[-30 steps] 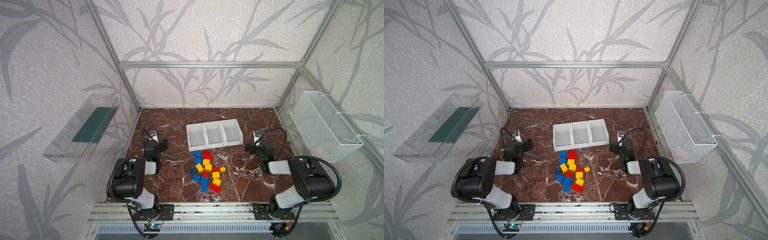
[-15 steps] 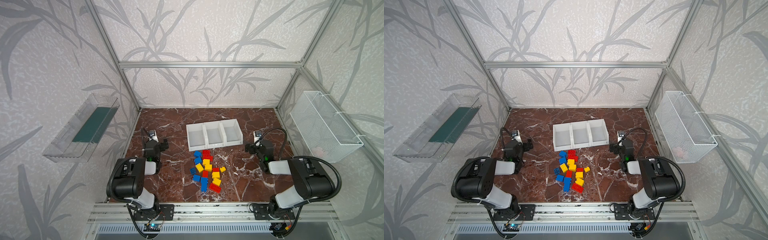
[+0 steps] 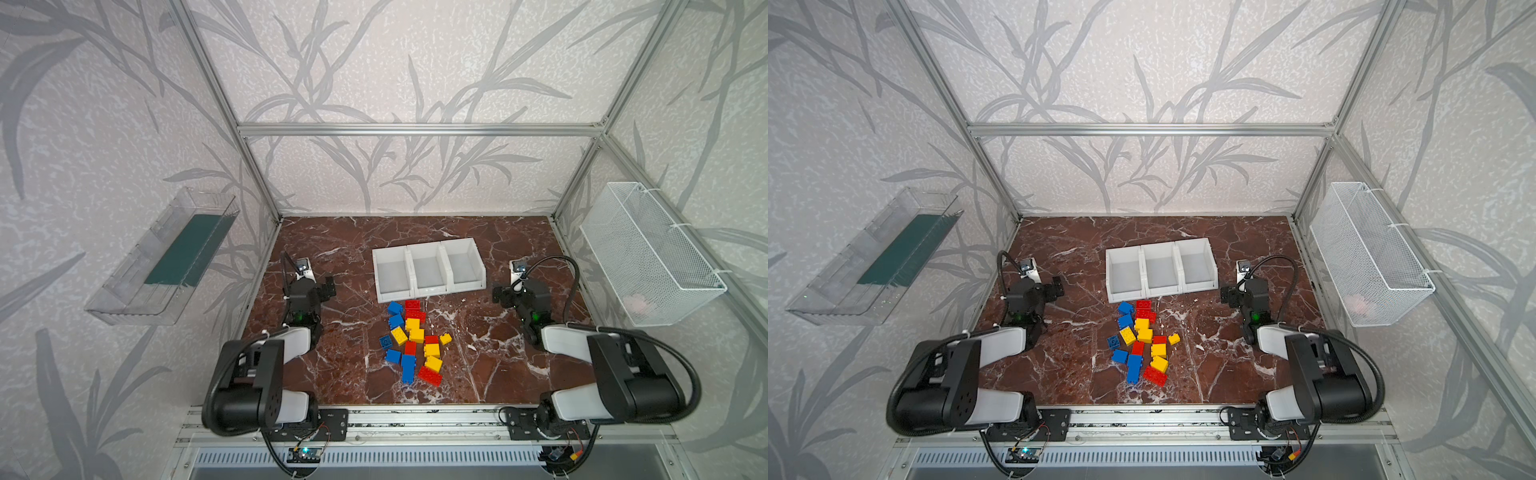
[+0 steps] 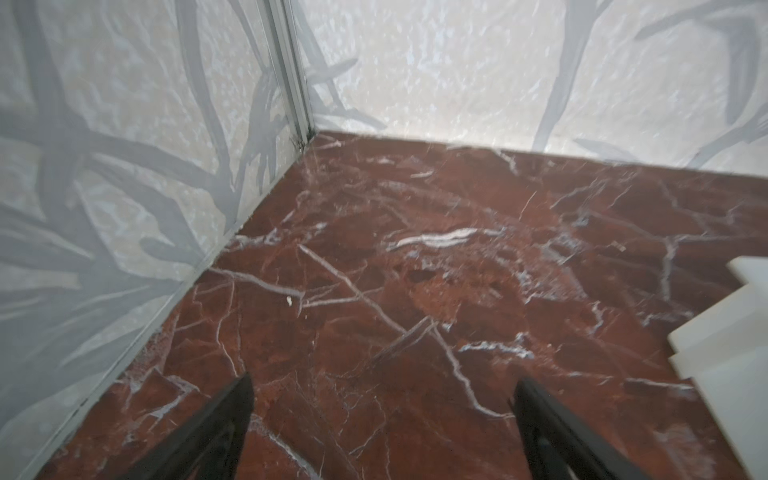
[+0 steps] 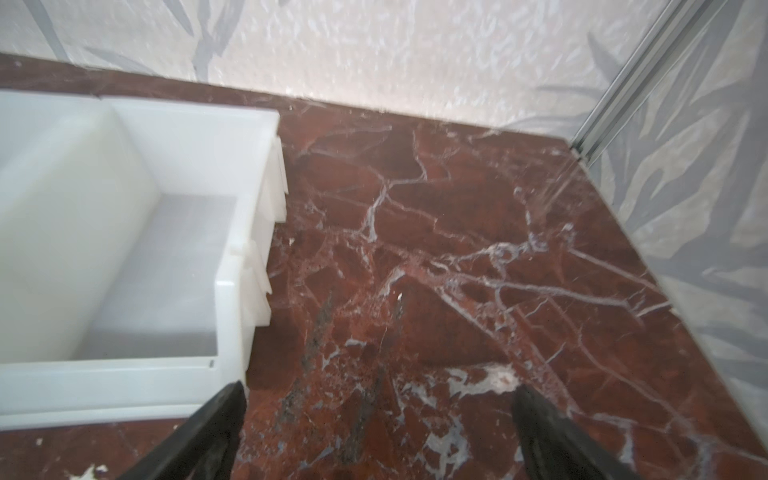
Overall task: Sort the legos into containers by color
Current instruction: 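Raise both arms from rest toward the brick pile, then lower the right gripper onto a yellow brick and close it, then carry the yellow brick to the bin compartment nearest the right arm and release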
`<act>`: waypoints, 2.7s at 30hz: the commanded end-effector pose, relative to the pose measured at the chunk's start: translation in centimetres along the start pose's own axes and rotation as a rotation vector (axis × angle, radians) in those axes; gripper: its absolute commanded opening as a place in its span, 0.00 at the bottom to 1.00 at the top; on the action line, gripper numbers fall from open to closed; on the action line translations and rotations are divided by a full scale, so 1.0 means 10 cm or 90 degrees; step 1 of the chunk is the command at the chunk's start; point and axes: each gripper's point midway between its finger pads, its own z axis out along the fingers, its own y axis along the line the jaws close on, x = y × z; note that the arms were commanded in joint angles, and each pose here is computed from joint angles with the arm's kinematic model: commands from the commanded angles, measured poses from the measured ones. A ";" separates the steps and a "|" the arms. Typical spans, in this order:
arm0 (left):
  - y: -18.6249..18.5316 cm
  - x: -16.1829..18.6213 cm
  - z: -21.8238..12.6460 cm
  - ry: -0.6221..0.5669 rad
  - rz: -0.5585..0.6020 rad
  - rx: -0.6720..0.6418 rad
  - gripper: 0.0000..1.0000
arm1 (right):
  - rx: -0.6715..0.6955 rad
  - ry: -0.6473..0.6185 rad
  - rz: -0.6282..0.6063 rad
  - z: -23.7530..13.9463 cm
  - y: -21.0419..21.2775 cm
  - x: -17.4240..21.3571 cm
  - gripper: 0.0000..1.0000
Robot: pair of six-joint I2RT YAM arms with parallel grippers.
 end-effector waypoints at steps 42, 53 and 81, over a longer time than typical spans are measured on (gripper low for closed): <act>-0.78 0.66 -1.17 0.250 -0.076 0.181 0.99 | -0.122 0.487 -0.069 -1.43 2.59 1.08 0.78; -0.79 0.68 -1.18 0.253 -0.076 0.182 0.99 | -0.122 0.510 -0.018 -1.38 2.50 1.24 0.57; -0.79 0.68 -1.20 0.250 -0.079 0.180 0.99 | -0.135 0.338 -0.003 -0.86 1.81 -0.08 0.40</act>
